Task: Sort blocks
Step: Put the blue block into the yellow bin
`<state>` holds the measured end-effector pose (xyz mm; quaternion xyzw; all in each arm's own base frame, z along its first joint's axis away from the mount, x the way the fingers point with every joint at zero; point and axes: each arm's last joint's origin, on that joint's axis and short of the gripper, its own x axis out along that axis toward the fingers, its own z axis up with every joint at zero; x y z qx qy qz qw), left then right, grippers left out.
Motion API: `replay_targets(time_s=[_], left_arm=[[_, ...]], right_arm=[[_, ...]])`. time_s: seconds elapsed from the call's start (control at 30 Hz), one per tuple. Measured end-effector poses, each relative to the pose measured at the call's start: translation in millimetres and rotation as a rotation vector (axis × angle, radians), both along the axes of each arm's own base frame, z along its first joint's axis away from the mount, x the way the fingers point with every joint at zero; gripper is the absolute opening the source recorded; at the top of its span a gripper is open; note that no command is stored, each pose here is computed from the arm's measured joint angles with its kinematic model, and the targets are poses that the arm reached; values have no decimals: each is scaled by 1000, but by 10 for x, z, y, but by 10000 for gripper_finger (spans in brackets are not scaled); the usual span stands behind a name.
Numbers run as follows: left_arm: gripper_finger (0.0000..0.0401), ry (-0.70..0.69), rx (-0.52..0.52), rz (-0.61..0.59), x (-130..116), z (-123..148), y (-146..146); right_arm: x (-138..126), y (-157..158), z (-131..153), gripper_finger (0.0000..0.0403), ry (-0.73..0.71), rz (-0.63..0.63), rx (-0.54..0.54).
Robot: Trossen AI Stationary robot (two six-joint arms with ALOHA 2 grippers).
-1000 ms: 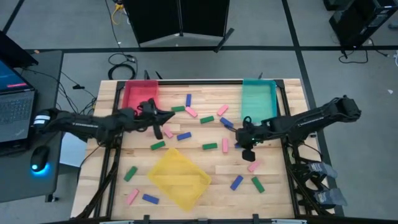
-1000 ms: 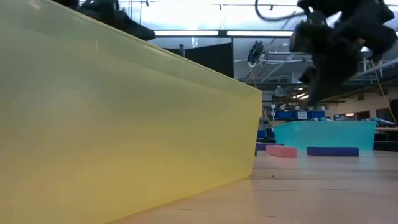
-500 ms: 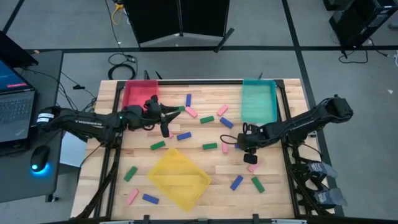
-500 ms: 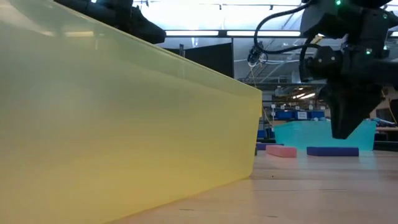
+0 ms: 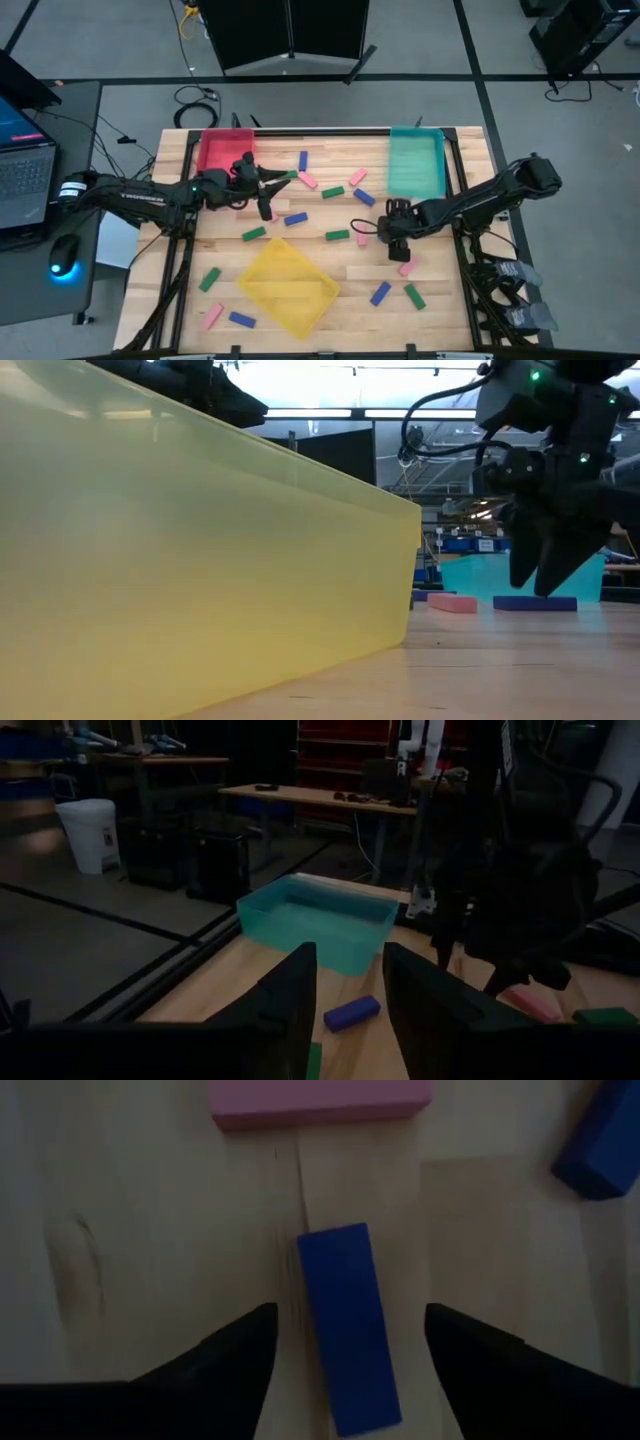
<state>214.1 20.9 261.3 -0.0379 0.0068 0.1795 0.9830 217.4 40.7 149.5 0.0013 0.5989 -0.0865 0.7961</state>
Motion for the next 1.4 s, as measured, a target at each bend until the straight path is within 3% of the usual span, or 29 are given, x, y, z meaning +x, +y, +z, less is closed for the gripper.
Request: replay_targets(time_s=[0.2,0.4,0.57,0.83,1.0,1.2,1.4], left_arm=[[127,0,-1,-9,1,-1,-2],[127,1,-3,-19,2,-2,-5],[127,0,-5,-19,2,-2,-5],[127,-9,-28,-16,1,-1,0],[127,-22,-84,-14,1,-8,0],[127,15,-110,-5,-2,-53,2],[127,43,-131,3,-7,-89,3]], right_arm=[[43,-10,-99,292,31,11,-19],[83,-50,-174,277,63,6,-7],[89,-75,-165,236,57,5,16],[102,-69,-172,115,48,0,66],[86,-53,-119,114,14,-7,63],[56,33,89,114,-107,7,126],[212,196,360,114,-421,103,242]])
